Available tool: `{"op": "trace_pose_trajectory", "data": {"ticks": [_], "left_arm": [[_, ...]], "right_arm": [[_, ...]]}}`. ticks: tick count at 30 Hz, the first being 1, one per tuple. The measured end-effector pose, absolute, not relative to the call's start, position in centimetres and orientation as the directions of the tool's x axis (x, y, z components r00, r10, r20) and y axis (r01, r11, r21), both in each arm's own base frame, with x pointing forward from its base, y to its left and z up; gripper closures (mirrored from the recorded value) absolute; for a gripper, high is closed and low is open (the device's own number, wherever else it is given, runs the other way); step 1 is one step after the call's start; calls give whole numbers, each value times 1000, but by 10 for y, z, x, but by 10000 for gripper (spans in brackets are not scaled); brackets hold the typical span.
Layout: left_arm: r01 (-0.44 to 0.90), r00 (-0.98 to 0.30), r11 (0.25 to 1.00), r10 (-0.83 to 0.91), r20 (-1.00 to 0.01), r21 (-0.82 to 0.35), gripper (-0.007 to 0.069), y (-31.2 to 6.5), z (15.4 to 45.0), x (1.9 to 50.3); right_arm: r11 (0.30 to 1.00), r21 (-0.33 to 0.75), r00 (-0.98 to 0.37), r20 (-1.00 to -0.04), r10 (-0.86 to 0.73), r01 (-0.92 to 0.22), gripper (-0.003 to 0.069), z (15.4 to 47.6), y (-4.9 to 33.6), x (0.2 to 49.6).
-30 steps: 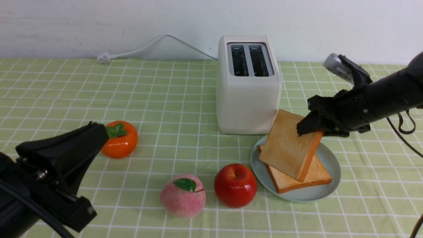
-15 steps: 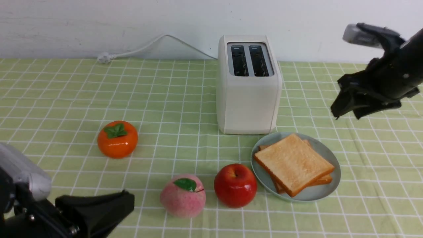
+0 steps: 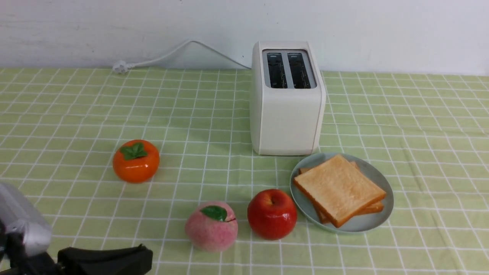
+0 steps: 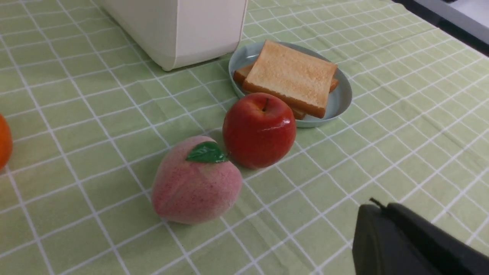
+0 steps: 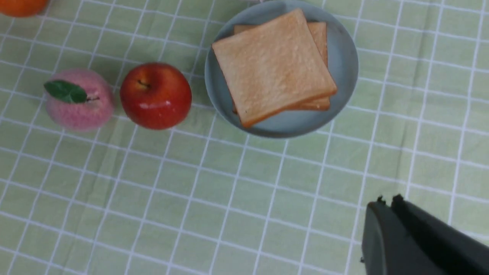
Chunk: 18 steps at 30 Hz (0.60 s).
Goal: Take toasted bread from bread machine on green coffee tablecloth place on plate.
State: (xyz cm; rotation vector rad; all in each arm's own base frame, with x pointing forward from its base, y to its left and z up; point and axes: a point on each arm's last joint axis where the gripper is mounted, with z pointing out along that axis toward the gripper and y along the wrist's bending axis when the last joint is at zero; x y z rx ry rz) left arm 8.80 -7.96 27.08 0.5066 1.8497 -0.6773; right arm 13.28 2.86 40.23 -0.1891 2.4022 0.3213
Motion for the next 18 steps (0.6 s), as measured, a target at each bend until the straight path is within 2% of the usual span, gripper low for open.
{"op": "trace_pose_trajectory", "data": {"ticks": [4,9,13,18], "left_arm": [[658,-313,722,5,-950,-213,632,-70,278,72],[709,-222,678,-49,-974,-196,632,-52,288,42],[726,-174,664,-73,-982,-178,631,-44,290,31],[737,-199,654,-30,-980,-170,628,-45,286,28]], "right_arm": [[965,166,-715,-698,-30,-203,639,384,25,85],[977,163,-653,-757,33,-139,639,346,18,27],[982,157,-579,-813,66,-109,639,330,14,12],[980,175,-495,-862,108,-90,638,322,12,18]]}}
